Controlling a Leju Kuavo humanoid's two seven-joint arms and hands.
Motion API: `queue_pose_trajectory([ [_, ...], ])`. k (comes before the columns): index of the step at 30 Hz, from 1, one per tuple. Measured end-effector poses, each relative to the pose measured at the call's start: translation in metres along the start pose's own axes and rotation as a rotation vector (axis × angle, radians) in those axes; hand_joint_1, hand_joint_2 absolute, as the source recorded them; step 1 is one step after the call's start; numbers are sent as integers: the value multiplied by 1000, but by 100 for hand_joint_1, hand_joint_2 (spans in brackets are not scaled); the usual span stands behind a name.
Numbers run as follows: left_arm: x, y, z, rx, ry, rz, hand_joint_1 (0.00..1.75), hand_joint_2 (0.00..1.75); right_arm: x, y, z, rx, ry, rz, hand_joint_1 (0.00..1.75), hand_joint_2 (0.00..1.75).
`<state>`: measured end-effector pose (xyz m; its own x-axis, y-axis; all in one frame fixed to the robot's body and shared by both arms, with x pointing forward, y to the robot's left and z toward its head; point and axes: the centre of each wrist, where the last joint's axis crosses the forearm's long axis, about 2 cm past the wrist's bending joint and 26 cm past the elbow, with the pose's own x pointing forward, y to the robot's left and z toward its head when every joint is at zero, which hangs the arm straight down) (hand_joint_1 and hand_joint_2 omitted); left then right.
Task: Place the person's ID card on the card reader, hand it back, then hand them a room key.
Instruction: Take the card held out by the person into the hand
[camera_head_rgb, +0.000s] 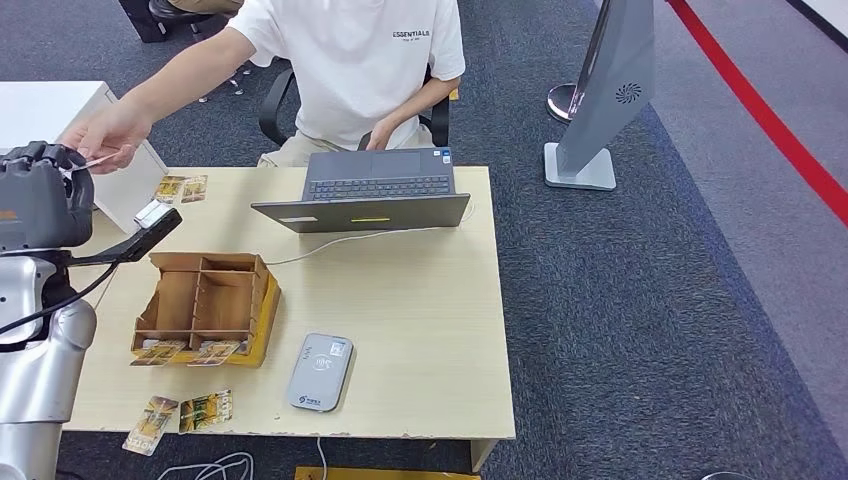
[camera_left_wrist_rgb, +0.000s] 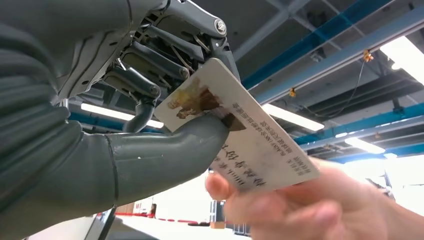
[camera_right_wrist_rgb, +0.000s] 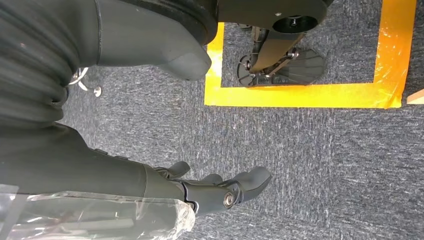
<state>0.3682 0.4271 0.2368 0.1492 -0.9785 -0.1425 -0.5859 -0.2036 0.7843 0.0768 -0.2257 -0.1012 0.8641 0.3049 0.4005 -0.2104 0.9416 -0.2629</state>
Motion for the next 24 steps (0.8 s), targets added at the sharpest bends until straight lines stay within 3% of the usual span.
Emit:
queue_pose_trajectory([
  [6, 11, 0, 1, 33, -26, -19, 175, 175, 0, 0, 0, -1, 3, 0, 0, 175],
  [12, 49, 12, 8, 100, -107, 57, 175, 175, -1, 0, 0, -5, 9, -4, 0, 175],
  [20, 135, 34, 62, 124, -298, 249, 175, 175, -3, 1, 1, -13, 24, -21, 0, 175],
  [24, 167, 37, 96, 70, -350, 334, 175, 175, -4, 1, 1, -22, 32, -33, 0, 175],
])
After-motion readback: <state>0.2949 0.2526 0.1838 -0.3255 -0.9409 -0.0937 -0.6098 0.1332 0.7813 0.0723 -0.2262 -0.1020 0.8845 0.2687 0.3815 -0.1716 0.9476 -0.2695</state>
